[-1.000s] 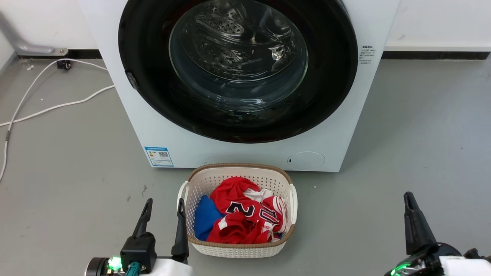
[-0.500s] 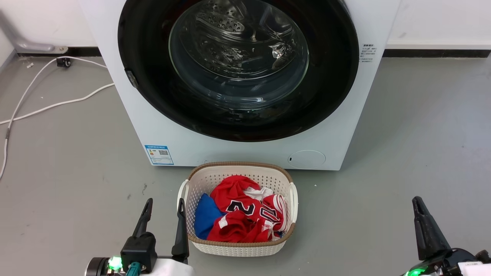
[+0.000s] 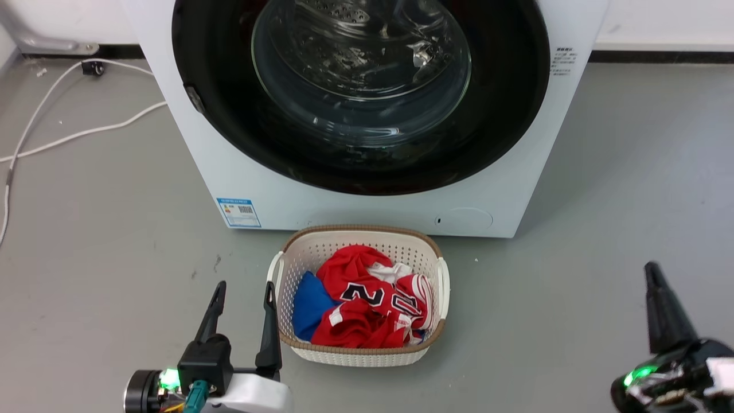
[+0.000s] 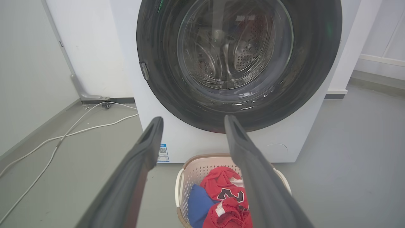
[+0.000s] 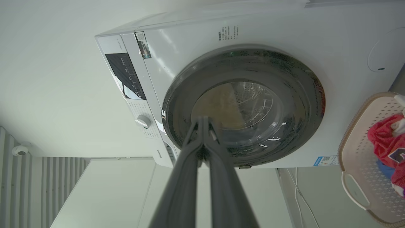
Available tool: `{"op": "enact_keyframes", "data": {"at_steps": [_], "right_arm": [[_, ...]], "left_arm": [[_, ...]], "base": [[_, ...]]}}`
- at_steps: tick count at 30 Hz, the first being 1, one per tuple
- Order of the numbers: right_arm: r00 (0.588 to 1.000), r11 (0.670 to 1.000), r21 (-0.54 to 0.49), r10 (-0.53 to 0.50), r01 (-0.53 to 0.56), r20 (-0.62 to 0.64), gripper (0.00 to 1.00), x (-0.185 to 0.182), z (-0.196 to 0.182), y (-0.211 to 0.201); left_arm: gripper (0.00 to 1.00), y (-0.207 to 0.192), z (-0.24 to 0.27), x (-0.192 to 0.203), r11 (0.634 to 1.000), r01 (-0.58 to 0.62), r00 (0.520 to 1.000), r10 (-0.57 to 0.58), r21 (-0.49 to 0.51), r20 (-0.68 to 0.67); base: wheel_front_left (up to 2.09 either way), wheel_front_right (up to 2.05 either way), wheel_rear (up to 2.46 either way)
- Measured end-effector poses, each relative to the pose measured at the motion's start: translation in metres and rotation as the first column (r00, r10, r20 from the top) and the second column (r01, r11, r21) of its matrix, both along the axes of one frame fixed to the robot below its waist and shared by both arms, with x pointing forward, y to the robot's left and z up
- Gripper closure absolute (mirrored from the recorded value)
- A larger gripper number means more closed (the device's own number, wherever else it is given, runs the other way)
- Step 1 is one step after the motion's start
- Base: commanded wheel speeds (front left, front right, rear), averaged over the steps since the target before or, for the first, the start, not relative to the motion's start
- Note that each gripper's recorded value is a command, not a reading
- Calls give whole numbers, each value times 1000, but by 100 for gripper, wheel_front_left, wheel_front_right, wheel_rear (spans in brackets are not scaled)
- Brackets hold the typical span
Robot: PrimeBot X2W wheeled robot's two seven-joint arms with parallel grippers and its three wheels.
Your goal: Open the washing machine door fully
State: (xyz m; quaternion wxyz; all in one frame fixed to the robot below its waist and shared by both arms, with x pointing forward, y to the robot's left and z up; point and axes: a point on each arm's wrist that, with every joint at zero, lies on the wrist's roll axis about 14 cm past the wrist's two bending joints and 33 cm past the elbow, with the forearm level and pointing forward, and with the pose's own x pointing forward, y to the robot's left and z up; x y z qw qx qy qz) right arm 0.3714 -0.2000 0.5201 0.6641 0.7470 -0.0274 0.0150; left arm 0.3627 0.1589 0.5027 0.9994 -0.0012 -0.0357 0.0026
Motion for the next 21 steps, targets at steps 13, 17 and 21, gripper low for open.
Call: {"op": "enact_keyframes", "data": {"at_steps": [13, 17, 21], "right_arm": [[996, 994, -90, -57, 63, 67, 100, 100, 24, -62], [995, 992, -116, -36, 46, 89, 100, 139, 31, -68], [993, 991, -135, 17, -1, 117, 100, 180, 40, -64]], "left_arm": [[0, -1, -4, 46, 1000, 17, 1000, -17, 22, 5], [0, -1, -8, 67, 999, 24, 1000, -24, 24, 6], [0, -2, -16, 86, 999, 32, 999, -32, 25, 1]], "base": [[0, 0, 0], [0, 0, 0], [0, 0, 0]]}}
